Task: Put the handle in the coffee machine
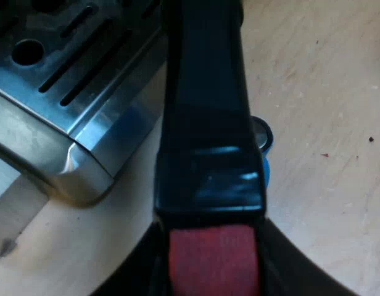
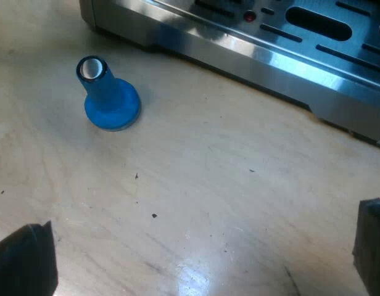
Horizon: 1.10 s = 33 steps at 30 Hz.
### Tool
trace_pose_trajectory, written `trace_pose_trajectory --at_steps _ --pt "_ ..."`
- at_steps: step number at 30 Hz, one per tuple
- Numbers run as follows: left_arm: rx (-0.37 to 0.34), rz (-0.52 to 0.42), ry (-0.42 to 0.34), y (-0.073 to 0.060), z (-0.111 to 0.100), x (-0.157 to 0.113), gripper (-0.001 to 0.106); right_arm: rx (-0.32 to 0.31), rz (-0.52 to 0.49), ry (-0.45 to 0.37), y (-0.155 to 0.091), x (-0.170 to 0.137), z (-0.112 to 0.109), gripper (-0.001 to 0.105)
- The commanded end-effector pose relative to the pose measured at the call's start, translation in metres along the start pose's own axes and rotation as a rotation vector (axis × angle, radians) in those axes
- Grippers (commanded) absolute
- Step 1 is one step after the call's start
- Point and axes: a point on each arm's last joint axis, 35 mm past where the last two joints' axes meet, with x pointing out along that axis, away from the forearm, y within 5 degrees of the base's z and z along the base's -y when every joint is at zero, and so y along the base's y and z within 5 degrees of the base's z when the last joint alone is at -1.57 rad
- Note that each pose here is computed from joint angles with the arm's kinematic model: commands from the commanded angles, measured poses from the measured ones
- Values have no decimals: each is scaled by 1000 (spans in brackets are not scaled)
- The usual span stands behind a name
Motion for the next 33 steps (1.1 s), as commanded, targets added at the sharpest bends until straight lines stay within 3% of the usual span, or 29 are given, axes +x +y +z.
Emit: trace_pose_trajectory --at_steps 1,9,17,25,33 --pt "50 -36 -47 4 10 0 0 0 -13 -17 -1 -3 2 105" --pt "83 -69 -6 20 16 11 0 1 -12 -18 0 -1 2 105" --pt "108 -59 1 37 24 8 0 36 1 -76 8 19 -9 105" --pt "106 -99 -40 51 28 11 0 53 -125 -269 11 35 -11 105" --pt "118 -91 -49 56 31 12 0 44 -166 -449 19 55 -16 105"
